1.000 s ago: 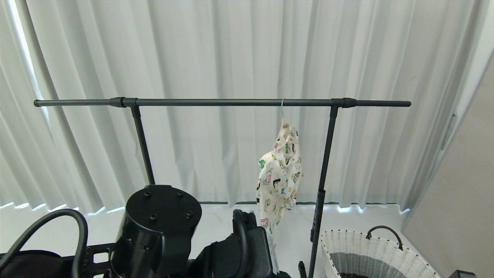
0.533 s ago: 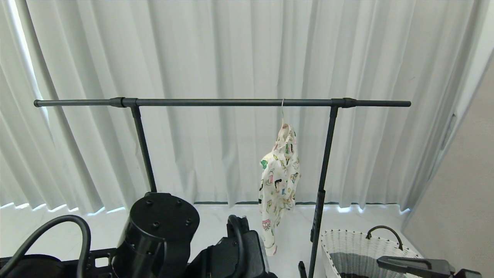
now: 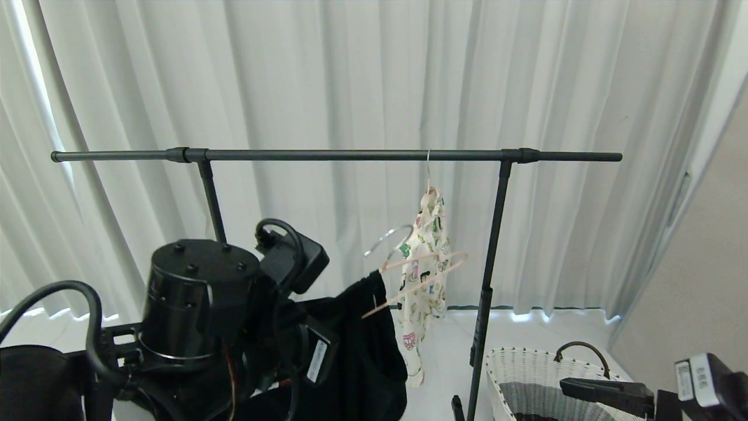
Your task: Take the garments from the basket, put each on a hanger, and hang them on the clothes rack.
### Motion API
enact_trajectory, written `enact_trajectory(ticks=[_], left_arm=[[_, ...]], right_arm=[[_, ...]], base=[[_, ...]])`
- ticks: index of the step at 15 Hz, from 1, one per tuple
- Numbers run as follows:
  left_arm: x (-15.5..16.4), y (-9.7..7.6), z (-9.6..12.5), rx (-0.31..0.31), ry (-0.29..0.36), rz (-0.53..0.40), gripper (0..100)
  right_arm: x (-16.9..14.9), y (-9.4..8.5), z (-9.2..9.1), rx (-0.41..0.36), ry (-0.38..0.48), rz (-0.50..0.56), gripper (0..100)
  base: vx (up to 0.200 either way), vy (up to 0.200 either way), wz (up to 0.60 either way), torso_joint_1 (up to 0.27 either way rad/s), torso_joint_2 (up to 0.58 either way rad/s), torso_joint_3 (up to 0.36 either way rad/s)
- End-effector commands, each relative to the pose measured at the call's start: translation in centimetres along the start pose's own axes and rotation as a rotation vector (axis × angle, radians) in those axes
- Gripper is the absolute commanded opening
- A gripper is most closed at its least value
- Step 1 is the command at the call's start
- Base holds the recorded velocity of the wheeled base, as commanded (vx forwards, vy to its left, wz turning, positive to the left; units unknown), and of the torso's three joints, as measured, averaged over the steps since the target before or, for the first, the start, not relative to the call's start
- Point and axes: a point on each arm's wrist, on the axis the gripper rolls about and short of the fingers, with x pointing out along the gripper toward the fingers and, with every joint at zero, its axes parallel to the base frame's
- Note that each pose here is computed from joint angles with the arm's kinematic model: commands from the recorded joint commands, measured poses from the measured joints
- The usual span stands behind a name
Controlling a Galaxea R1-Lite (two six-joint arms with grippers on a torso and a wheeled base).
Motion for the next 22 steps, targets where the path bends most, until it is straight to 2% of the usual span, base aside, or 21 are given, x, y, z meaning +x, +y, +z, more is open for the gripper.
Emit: enact_trajectory(ticks=[1,4,7,8,11,14,17,19,21,22], left_arm=[[-1.0,0.7,1.3,-0.024,-0.065,0.025,0],[-2.0,0.9,1.9,-0.031,-0.103,0.026,0],[-2.7,0.3,2.2,-0.020,-0.129,-0.001,0],[-2.7,0.2,2.5,-0.021,-0.140,-0.004,0],[-2.9,-0.1,3.6,-0.020,-0.177,-0.020,0],[-3.0,-1.2,3.6,-0.005,-0.177,-0.061,0],[-2.5,-1.2,3.5,-0.006,-0.163,-0.058,0],[-2.5,-1.2,4.0,-0.009,-0.179,-0.057,0],[-2.8,-1.3,4.1,-0.009,-0.187,-0.061,0],[-3.3,-1.4,4.2,-0.006,-0.201,-0.068,0]], right_arm=[[3.2,-0.4,1.0,0.135,0.046,-0.020,100],[7.3,-2.0,2.3,0.265,0.008,-0.085,100],[12.0,-3.5,2.8,0.314,-0.048,-0.185,100],[13.3,-3.6,2.7,0.317,-0.059,-0.211,100],[15.1,-3.1,3.0,0.308,-0.080,-0.193,100],[15.5,-3.0,3.3,0.303,-0.091,-0.183,100],[15.4,-1.5,2.9,0.287,-0.069,-0.140,100],[15.6,-1.3,2.5,0.284,-0.058,-0.151,100],[16.4,-2.4,1.0,0.257,-0.009,-0.272,100],[16.6,-4.1,-0.1,0.217,0.038,-0.381,100]], base=[[0.000,0.000,0.00,0.000,0.00,0.000],[0.000,0.000,0.00,0.000,0.00,0.000],[0.000,0.000,0.00,0.000,0.00,0.000],[0.000,0.000,0.00,0.000,0.00,0.000],[0.000,0.000,0.00,0.000,0.00,0.000],[0.000,0.000,0.00,0.000,0.00,0.000],[0.000,0.000,0.00,0.000,0.00,0.000],[0.000,0.000,0.00,0.000,0.00,0.000],[0.000,0.000,0.00,0.000,0.00,0.000],[0.000,0.000,0.00,0.000,0.00,0.000]])
